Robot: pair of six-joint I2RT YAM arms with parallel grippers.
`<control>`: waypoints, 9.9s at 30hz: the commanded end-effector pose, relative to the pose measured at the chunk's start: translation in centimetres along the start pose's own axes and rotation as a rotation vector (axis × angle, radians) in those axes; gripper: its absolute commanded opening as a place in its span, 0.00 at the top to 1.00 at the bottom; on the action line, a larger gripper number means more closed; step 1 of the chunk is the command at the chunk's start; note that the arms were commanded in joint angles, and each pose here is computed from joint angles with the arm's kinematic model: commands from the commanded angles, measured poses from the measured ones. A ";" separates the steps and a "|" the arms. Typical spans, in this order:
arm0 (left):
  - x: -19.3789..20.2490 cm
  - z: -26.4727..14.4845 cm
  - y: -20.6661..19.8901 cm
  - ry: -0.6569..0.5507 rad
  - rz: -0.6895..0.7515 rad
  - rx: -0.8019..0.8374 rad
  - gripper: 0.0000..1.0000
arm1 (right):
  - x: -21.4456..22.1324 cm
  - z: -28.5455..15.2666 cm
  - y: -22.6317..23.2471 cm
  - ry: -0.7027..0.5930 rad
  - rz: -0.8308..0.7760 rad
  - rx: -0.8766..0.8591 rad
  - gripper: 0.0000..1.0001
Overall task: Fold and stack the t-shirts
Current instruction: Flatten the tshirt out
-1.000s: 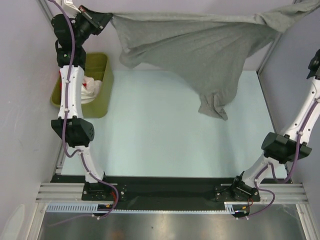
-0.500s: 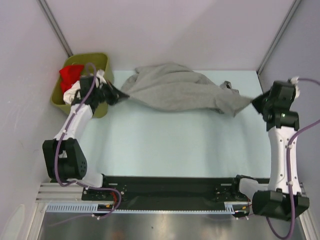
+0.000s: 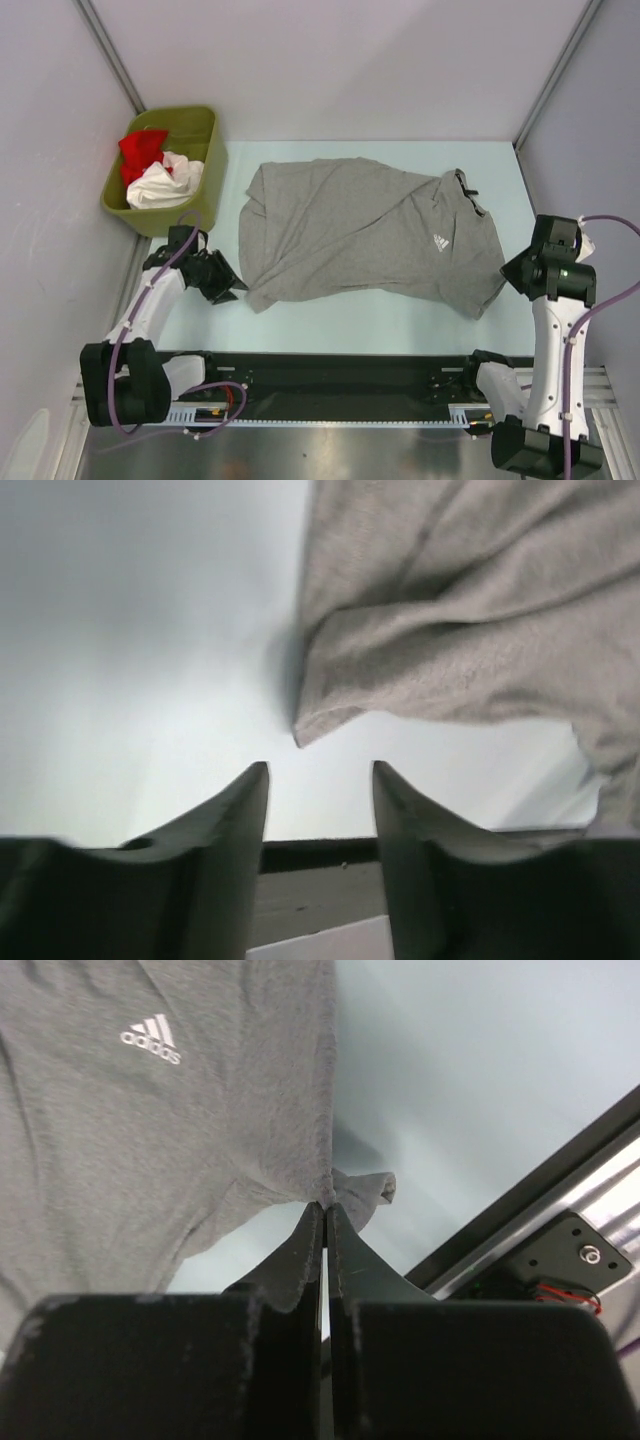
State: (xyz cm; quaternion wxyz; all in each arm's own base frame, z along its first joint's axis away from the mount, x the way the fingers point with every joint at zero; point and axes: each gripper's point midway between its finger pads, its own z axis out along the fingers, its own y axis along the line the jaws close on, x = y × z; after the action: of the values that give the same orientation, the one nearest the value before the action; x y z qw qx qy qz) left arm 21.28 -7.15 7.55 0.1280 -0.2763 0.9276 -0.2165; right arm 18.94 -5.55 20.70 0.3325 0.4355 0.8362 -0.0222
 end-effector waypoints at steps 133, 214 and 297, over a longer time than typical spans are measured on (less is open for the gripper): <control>-3.2 -59.4 -26.9 -1.746 0.743 0.946 0.99 | -26.9 -53.2 13.2 -1.645 -0.095 -1.144 1.00; -37.0 0.6 -31.6 -0.991 0.521 0.089 0.36 | -28.0 22.8 42.6 -0.826 -0.218 -0.700 0.74; -4.6 6.8 -4.3 0.060 0.411 -0.156 0.48 | 4.8 17.8 -3.7 0.306 -0.070 0.248 0.71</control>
State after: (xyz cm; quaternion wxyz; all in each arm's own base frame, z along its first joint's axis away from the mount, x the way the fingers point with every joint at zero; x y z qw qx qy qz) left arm 29.28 -10.22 2.39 0.0892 -0.0770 0.9857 -0.1205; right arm 23.20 -10.11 2.42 0.1296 0.4542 0.8783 -0.0745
